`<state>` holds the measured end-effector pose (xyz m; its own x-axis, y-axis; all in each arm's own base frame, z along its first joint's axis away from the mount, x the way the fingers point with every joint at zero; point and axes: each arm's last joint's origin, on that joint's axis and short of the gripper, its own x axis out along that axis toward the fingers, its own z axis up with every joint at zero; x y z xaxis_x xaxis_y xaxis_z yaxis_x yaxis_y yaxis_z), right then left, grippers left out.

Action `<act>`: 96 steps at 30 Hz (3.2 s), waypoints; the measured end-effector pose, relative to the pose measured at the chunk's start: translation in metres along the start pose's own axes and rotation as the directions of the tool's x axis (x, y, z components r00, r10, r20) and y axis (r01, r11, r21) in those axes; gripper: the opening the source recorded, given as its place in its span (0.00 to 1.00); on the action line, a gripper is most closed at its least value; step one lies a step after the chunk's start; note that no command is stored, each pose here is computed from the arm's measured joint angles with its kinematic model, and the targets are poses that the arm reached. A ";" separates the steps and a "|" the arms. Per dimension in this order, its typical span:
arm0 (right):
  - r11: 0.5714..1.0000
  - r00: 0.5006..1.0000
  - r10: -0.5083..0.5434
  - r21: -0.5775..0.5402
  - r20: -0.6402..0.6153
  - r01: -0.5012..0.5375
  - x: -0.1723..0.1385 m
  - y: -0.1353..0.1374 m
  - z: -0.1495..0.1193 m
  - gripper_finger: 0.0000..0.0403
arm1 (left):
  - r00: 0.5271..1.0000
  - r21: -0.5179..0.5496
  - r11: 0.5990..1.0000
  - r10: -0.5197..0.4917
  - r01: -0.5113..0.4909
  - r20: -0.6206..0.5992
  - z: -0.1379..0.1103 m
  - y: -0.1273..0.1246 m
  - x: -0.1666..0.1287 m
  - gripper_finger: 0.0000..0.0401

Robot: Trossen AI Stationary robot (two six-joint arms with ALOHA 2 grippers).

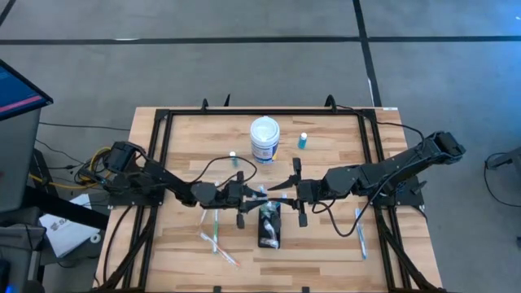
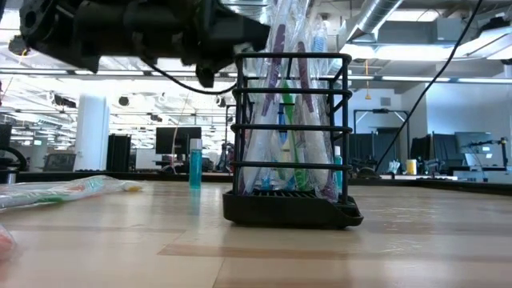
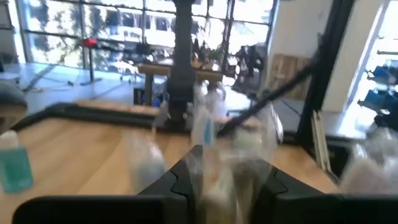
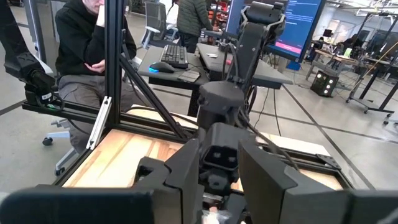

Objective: Pick & Place toothbrushing station
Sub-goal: Put the right green toothbrush into the black mesh organizer, then put the top orange toothbrush into the black mesh organizer

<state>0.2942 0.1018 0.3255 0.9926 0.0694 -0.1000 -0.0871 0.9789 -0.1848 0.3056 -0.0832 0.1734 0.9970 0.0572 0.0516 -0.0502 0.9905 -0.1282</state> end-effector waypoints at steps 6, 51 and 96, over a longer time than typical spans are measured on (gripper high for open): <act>1.000 1.000 0.000 0.000 0.000 0.000 0.000 0.000 0.000 0.25 | 0.999 0.026 0.999 -0.036 0.035 0.018 0.012 -0.002 0.013 0.19; 1.000 1.000 0.000 -0.001 -0.001 0.000 0.000 0.000 0.000 0.25 | 0.992 0.084 0.994 -0.054 0.064 -0.111 0.057 0.004 0.007 0.40; 1.000 1.000 0.000 0.000 -0.001 0.000 0.000 0.000 0.000 0.25 | 0.418 -0.056 0.758 0.295 -0.650 -0.859 0.027 0.040 -0.111 0.32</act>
<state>0.2942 0.1018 0.3253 0.9924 0.0694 -0.1013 -0.0873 0.9789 -0.1849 0.1912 -0.0462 0.1894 0.4518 0.2087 -0.8674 -0.6832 0.7062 -0.1860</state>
